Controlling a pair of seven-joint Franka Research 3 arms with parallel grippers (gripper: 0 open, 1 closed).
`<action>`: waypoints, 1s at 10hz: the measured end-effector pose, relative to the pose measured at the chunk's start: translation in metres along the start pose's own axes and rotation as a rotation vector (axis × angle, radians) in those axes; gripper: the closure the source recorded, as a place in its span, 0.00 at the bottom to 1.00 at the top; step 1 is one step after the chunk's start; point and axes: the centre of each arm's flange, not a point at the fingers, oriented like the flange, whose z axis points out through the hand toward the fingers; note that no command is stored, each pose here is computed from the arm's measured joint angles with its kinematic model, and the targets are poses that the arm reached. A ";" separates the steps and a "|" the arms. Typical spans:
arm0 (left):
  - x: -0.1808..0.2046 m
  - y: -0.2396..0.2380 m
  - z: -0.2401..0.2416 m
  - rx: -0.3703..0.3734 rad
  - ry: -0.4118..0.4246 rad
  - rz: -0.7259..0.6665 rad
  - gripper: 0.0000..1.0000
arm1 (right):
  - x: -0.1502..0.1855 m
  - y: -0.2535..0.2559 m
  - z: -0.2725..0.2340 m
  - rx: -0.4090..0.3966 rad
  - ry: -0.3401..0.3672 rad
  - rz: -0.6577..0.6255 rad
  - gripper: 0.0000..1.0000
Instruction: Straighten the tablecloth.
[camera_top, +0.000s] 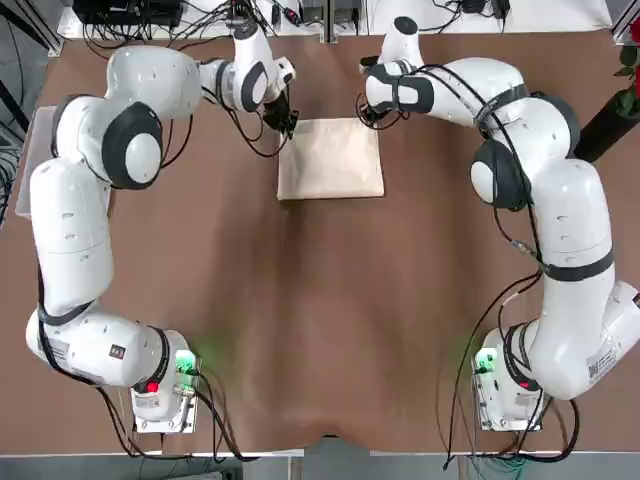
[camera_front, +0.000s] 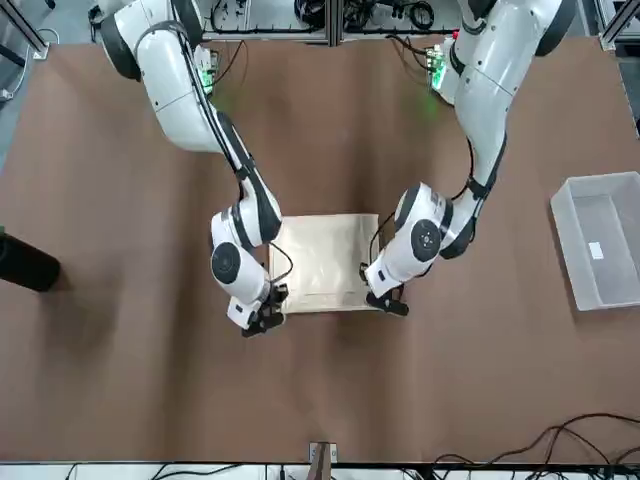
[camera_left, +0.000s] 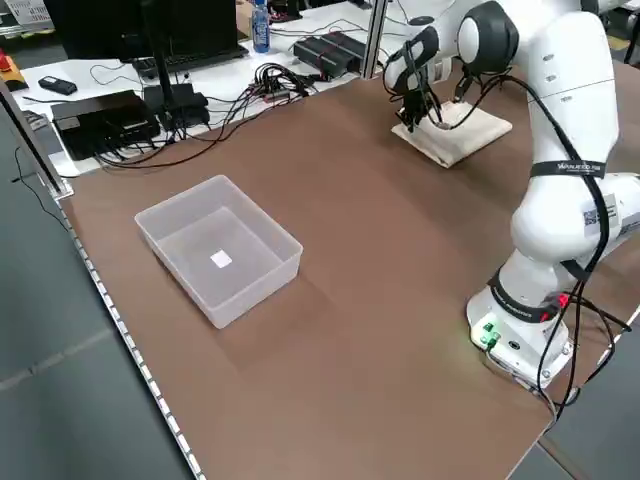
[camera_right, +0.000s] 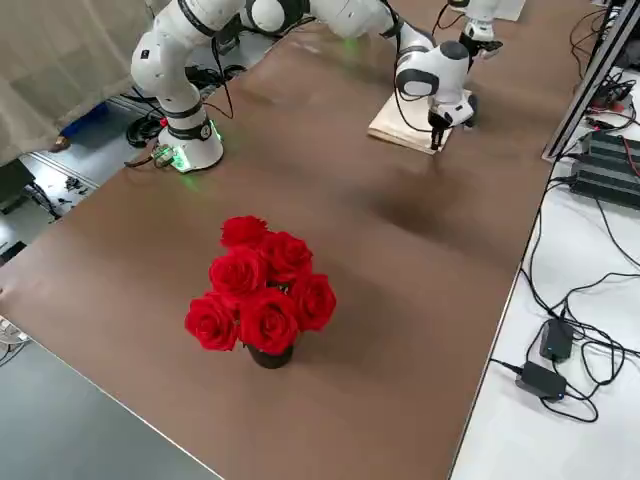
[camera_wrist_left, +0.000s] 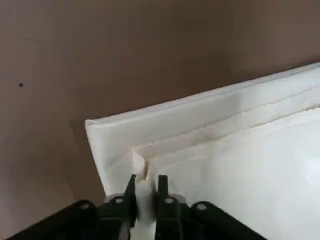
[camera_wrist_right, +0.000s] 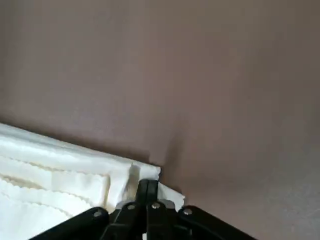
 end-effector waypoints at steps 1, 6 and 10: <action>-0.001 0.003 0.001 0.000 -0.002 0.004 0.97 | 0.000 0.001 0.000 -0.001 0.000 0.001 0.99; -0.020 0.026 -0.010 0.025 -0.140 0.043 0.96 | 0.000 0.001 0.000 -0.001 0.001 0.001 0.99; -0.053 0.062 -0.021 0.047 -0.307 0.108 0.96 | 0.000 0.002 0.000 -0.001 0.001 0.002 0.99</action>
